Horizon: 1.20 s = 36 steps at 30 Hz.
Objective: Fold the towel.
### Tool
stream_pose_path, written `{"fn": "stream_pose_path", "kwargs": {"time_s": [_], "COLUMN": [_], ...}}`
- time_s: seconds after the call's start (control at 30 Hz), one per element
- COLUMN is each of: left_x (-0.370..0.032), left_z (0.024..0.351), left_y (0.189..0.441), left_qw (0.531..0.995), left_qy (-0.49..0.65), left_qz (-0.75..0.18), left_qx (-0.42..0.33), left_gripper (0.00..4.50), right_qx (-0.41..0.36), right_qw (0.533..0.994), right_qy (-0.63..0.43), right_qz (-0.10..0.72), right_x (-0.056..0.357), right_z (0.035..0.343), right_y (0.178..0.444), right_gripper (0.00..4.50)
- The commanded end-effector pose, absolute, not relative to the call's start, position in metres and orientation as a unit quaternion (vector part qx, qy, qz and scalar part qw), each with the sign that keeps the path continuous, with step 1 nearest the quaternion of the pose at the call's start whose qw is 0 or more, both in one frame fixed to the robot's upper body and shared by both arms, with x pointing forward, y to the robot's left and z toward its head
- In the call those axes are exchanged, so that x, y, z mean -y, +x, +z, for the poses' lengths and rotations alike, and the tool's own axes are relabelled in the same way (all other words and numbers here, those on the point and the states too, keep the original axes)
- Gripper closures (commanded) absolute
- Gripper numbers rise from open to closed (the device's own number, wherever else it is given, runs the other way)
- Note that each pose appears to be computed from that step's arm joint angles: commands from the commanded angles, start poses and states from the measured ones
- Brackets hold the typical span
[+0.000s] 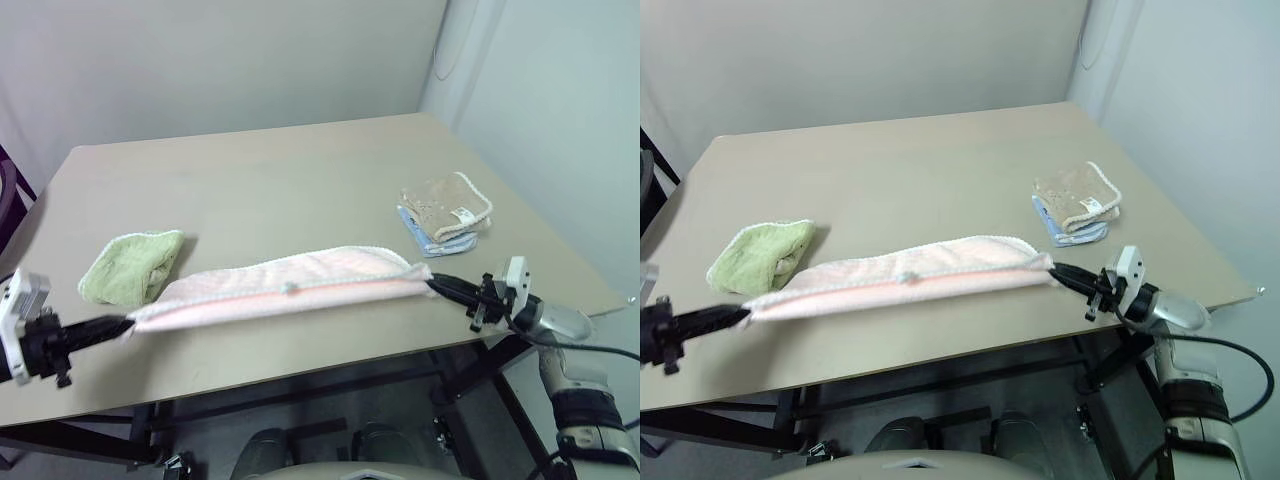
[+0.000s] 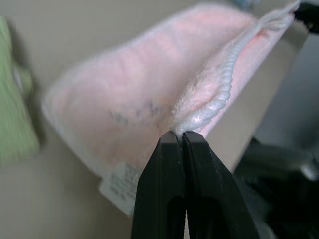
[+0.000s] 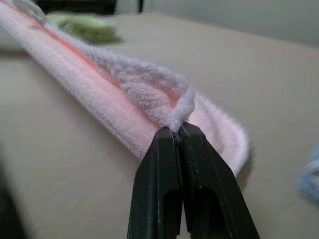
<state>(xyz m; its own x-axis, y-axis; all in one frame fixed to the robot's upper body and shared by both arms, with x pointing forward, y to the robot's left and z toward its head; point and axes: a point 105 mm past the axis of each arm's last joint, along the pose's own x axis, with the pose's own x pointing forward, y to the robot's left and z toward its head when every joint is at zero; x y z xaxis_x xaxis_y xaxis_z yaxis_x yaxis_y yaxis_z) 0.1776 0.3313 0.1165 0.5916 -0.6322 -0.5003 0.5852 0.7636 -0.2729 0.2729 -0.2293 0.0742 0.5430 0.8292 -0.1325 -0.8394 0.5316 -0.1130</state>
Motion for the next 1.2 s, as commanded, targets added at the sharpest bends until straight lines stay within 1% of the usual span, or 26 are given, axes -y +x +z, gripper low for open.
{"fn": "stream_pose_path", "kwargs": {"time_s": [0.03,0.1,0.17,0.27,0.37,0.5,0.63,0.73,0.97,1.03,1.13,1.17,1.2], "left_x": [-0.357,-0.358,-0.356,-0.355,-0.355,-0.358,-0.36,-0.364,-0.364,-0.363,-0.361,-0.361,-0.362], "left_z": [0.129,0.129,0.129,0.128,0.132,0.13,0.126,0.121,0.098,0.093,0.092,0.093,0.093], "left_y": [0.17,0.167,0.17,0.181,0.202,0.231,0.255,0.269,0.287,0.289,0.294,0.296,0.297], "left_qw": [0.907,0.907,0.909,0.915,0.923,0.928,0.932,0.935,0.931,0.931,0.934,0.936,0.938], "left_qy": [-0.003,-0.007,-0.008,-0.013,-0.029,-0.037,-0.046,-0.048,-0.053,-0.049,-0.054,-0.058,-0.06], "left_qz": [-0.293,-0.292,-0.294,-0.291,-0.29,-0.283,-0.276,-0.266,-0.257,-0.254,-0.251,-0.248,-0.244], "left_qx": [-0.302,-0.302,-0.297,-0.279,-0.251,-0.239,-0.231,-0.228,-0.253,-0.257,-0.247,-0.242,-0.238], "left_gripper": [4.49,4.49,4.49,4.49,4.49,4.49,4.49,4.49,4.49,4.49,4.49,4.27,4.02], "right_qx": [-0.022,-0.03,-0.03,-0.011,0.0,0.0,0.009,0.013,-0.015,-0.027,-0.046,-0.048,-0.05], "right_qw": [0.882,0.88,0.878,0.888,0.898,0.906,0.91,0.916,0.92,0.927,0.948,0.949,0.948], "right_qy": [-0.127,-0.135,-0.136,-0.13,-0.122,-0.13,-0.14,-0.136,-0.135,-0.126,-0.098,-0.095,-0.095], "right_qz": [0.452,0.455,0.457,0.441,0.424,0.404,0.39,0.378,0.367,0.351,0.298,0.297,0.301], "right_x": [0.253,0.255,0.254,0.25,0.246,0.24,0.232,0.228,0.215,0.214,0.217,0.216,0.214], "right_z": [0.093,0.093,0.094,0.099,0.1,0.094,0.092,0.093,0.082,0.079,0.078,0.079,0.079], "right_y": [0.272,0.271,0.273,0.289,0.31,0.336,0.355,0.366,0.381,0.386,0.399,0.4,0.4], "right_gripper": [4.5,4.5,4.5,4.5,4.5,4.5,4.5,4.5,4.5,4.5,4.5,4.5,4.27]}}
